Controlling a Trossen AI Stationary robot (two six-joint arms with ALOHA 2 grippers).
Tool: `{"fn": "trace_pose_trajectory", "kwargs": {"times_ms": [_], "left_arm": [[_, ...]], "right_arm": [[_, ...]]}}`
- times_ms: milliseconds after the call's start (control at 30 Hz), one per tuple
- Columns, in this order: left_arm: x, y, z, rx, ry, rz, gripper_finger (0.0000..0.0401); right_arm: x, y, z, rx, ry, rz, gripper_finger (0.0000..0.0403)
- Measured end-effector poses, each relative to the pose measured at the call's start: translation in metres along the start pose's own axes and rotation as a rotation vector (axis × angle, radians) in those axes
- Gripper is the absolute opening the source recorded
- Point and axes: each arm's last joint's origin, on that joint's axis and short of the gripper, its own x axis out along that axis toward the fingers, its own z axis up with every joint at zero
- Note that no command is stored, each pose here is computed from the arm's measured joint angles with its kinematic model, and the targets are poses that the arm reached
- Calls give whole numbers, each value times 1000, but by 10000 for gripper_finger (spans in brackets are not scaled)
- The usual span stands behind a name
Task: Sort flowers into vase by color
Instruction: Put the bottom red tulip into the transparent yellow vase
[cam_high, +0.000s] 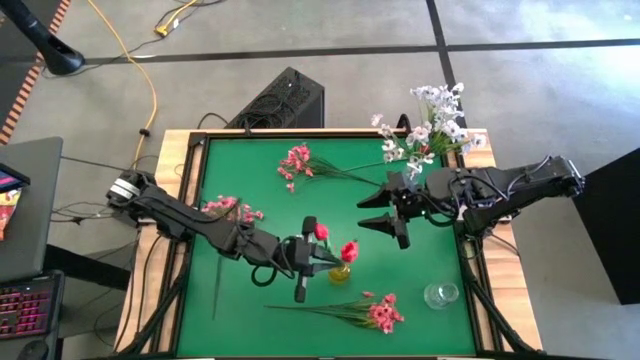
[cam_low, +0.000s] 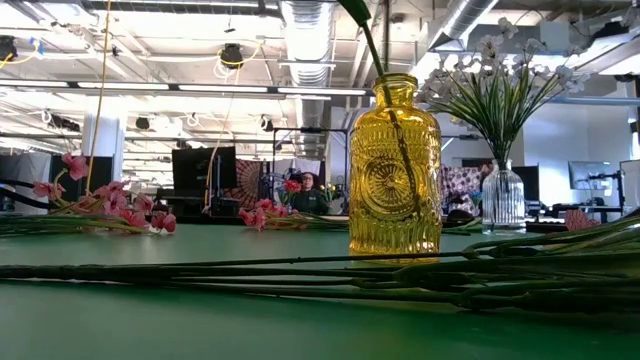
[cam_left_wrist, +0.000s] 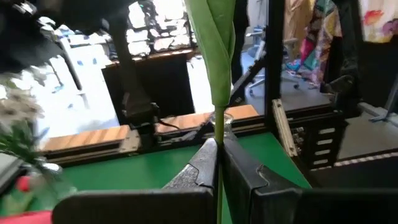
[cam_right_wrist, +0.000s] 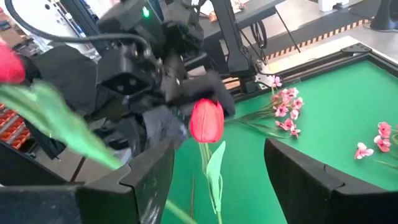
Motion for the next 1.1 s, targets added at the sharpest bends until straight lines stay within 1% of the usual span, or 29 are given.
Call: {"fn": "trace_pose_trajectory", "kwargs": {"times_ms": [133, 300, 533, 667, 900, 1100], "left_arm": [[3, 2, -2, -14, -6, -4, 0], [3, 4, -1, 28, -5, 31, 0], [3, 6, -3, 38, 12, 47, 0], [4, 8, -8, 22, 56, 49, 0], [5, 7, -15, -15, 92, 44, 0], [10, 13, -23, -38, 134, -2, 0]], "right_arm": [[0, 0, 0, -1, 1, -1, 276], [0, 0, -1, -2, 11, -5, 276], [0, 0, -2, -4, 23, -6, 276], [0, 0, -2, -4, 24, -5, 276], [0, -1, -2, -12, 24, -5, 276], [0, -1, -2, -14, 23, -6, 276]]}}
